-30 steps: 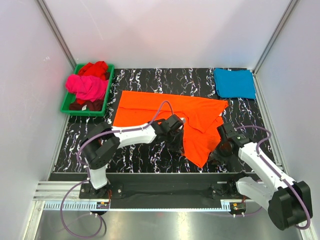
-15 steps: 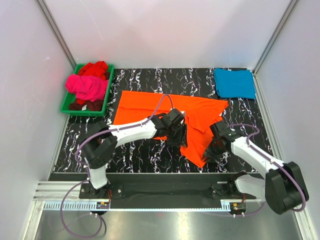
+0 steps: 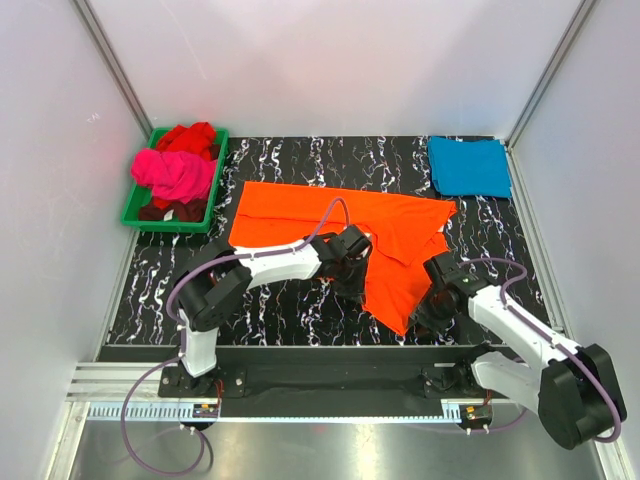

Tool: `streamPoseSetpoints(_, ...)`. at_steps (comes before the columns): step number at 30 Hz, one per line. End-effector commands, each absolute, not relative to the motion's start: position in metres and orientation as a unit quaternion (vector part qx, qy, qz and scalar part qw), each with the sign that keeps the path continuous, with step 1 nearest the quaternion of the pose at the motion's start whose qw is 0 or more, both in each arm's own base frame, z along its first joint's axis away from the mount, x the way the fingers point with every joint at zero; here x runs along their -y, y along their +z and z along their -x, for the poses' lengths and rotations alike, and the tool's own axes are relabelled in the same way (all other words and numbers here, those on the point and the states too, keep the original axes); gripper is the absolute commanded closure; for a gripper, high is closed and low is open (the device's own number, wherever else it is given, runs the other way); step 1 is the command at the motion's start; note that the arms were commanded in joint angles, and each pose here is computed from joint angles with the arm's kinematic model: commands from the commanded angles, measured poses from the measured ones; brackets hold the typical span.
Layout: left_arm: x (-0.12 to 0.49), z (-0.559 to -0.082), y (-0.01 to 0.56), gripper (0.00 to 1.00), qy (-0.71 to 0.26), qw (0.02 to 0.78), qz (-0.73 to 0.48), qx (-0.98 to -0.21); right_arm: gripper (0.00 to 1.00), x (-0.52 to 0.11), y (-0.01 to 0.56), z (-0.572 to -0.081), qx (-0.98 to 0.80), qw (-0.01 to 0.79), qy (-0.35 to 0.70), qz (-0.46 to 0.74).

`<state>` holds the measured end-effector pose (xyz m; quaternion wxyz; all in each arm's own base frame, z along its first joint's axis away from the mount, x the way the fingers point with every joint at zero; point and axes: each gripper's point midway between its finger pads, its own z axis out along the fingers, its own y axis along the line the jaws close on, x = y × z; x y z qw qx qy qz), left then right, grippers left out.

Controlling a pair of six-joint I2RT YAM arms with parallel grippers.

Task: Fold and stack the t-shirts
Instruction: Fold the tshirt

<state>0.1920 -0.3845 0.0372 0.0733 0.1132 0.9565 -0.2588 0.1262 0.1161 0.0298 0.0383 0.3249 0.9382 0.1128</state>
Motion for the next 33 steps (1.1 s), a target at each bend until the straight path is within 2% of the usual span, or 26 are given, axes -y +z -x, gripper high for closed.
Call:
streamPoseSetpoints(1,0.392,-0.190,0.046,1.00,-0.284,0.076,-0.128,-0.947,0.60,-0.119,0.040,-0.137,-0.930,0.066,0.125,-0.338)
streamPoseSetpoints(11,0.382,-0.168,0.046,1.00,-0.293,0.051,-0.119,-0.947,0.53,-0.131,0.029,-0.142,-0.923,0.058,0.131,-0.358)
streamPoseSetpoints(19,0.382,-0.163,0.043,1.00,-0.290,0.042,-0.124,-0.948,0.54,-0.133,0.020,-0.141,-0.919,0.061,0.135,-0.365)
streamPoseSetpoints(23,0.384,-0.165,0.045,1.00,-0.293,0.044,-0.124,-0.947,0.59,-0.133,0.019,-0.136,-0.922,0.056,0.128,-0.361)
streamPoseSetpoints(30,0.385,-0.165,0.046,1.00,-0.290,0.042,-0.128,-0.947,0.55,-0.133,0.023,-0.132,-0.919,0.068,0.115,-0.372)
streamPoseSetpoints(33,0.384,-0.166,0.045,1.00,-0.289,0.044,-0.130,-0.948,0.59,-0.132,0.023,-0.131,-0.918,0.075,0.113,-0.372)
